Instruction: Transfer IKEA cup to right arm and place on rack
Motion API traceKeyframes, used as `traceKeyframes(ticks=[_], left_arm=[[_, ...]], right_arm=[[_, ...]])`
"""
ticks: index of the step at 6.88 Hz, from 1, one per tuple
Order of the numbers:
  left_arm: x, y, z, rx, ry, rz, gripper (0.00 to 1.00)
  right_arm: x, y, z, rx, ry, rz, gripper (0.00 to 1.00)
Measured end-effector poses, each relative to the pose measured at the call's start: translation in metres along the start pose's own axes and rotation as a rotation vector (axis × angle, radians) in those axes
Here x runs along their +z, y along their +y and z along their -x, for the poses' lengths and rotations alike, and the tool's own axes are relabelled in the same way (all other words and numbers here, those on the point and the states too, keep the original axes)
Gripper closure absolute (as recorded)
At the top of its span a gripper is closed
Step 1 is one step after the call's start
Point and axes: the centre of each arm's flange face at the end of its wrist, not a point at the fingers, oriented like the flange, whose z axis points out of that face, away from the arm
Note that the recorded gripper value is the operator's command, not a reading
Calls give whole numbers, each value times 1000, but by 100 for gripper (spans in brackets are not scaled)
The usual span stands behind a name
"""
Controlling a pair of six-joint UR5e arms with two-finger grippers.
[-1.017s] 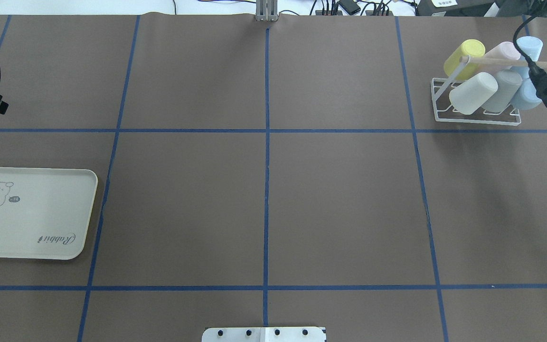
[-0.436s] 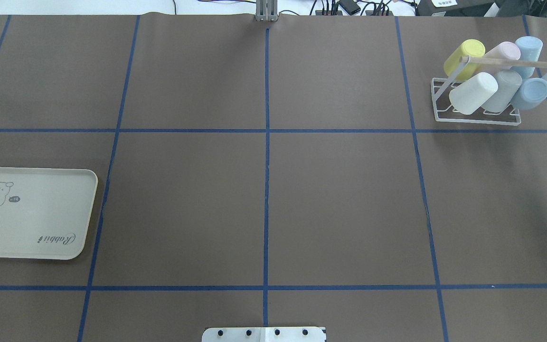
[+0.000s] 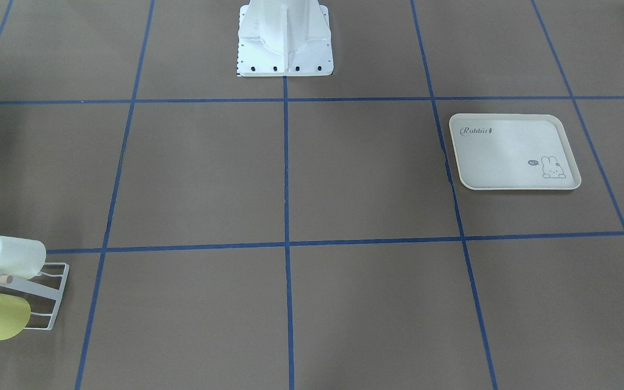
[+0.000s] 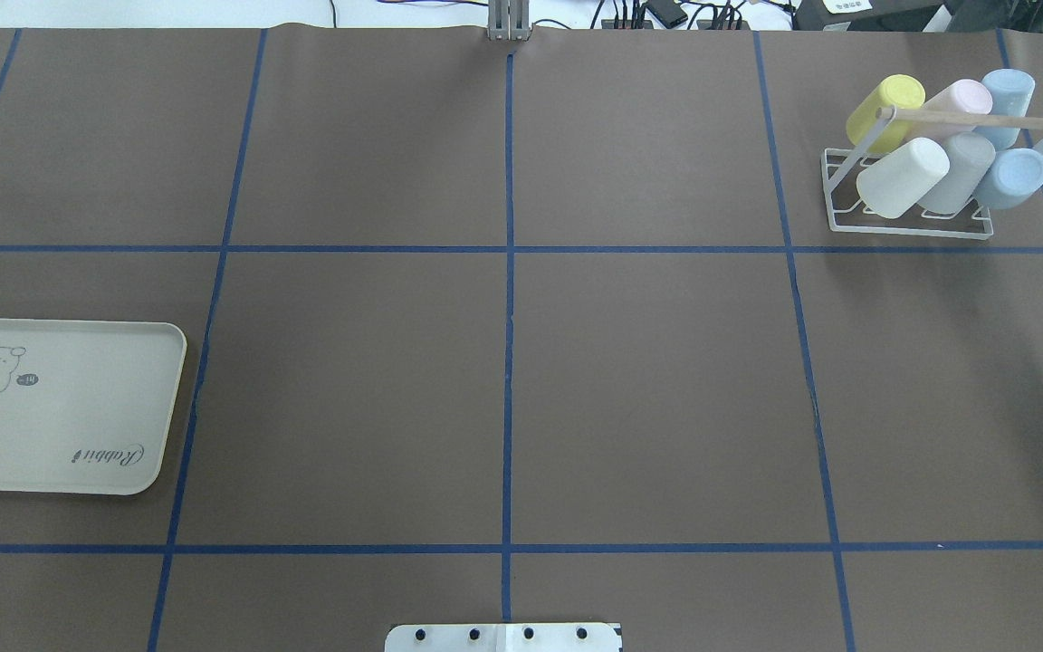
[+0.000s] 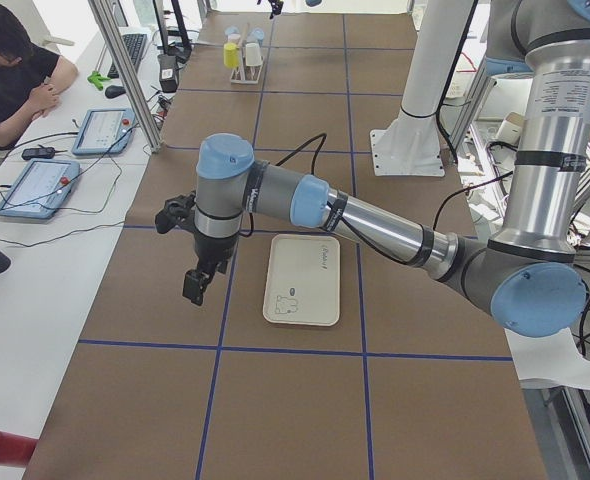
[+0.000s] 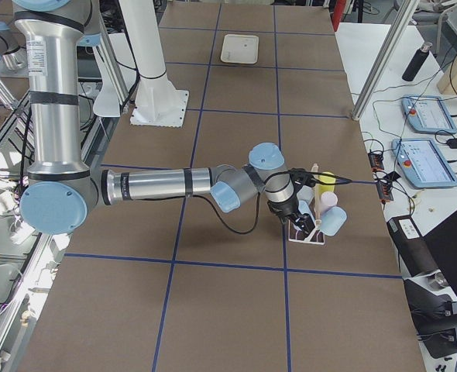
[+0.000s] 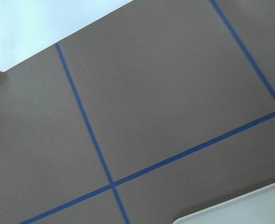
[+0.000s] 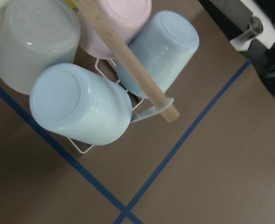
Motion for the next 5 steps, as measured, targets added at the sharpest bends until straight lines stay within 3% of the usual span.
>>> traceKeyframes(ticks=[2, 3, 5], left_arm=[[42, 76, 32, -101, 42, 67, 0], [62, 110, 31, -144, 107, 83, 0], [84, 145, 20, -200, 185, 106, 0]], right_arm=[[-22, 17, -30, 316, -191, 110, 0], [-33, 30, -40, 416, -254, 149, 0], [-32, 64, -41, 501, -288, 208, 0]])
